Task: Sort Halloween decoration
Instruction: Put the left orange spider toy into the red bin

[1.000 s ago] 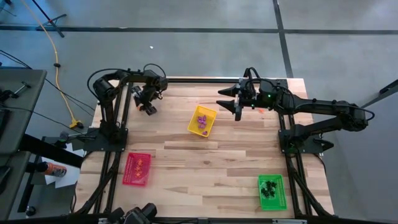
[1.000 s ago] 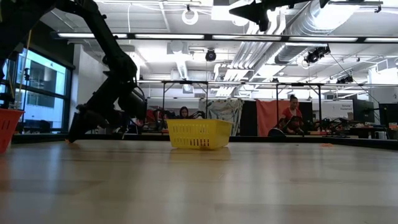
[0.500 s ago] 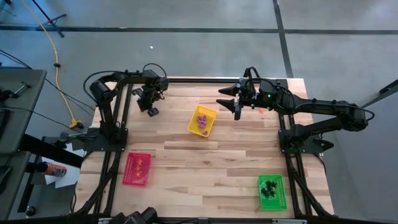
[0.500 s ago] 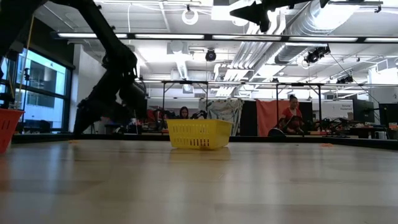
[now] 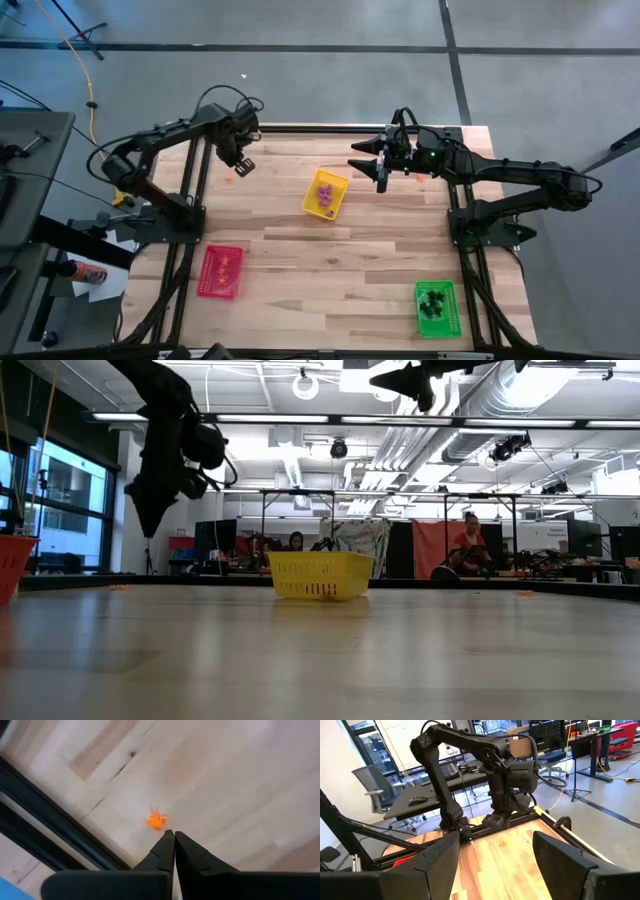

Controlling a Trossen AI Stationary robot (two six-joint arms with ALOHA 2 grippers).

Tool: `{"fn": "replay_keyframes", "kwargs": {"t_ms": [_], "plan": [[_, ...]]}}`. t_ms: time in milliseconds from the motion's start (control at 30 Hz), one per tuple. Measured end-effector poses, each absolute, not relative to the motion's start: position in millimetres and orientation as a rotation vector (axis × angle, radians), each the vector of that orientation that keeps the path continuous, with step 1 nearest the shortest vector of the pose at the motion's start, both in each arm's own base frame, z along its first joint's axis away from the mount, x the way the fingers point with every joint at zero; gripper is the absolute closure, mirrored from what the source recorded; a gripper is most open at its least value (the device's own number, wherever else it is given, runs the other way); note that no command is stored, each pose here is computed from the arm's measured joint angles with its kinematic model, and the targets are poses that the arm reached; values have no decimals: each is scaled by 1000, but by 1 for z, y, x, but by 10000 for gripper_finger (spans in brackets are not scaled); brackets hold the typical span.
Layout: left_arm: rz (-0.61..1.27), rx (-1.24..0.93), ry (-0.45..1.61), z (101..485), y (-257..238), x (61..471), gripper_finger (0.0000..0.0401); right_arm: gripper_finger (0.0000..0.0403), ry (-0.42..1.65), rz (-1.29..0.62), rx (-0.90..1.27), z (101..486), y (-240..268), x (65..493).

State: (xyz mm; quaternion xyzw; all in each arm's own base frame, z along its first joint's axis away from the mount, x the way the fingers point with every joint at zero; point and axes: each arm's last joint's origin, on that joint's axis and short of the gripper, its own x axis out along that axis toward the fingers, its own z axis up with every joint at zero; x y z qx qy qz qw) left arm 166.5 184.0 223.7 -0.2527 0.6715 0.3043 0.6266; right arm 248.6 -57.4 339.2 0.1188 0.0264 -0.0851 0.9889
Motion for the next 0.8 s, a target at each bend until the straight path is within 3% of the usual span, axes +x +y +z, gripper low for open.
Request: {"fn": "replay_keyframes", "kwargs": {"t_ms": [167,333,533,800], "plan": [[727,-631,1576,200,182,162,373,155,51,-172,282,339,-57,249],[718,-647,1655,170,176,154,318,155,60,-173,301,338,-57,249],[722,-612,1601,158,179,156,258,155,61,-172,301,338,-57,249],[746,-596,1542,155,184,161,238,155,59,-172,327,338,-57,249]]}}
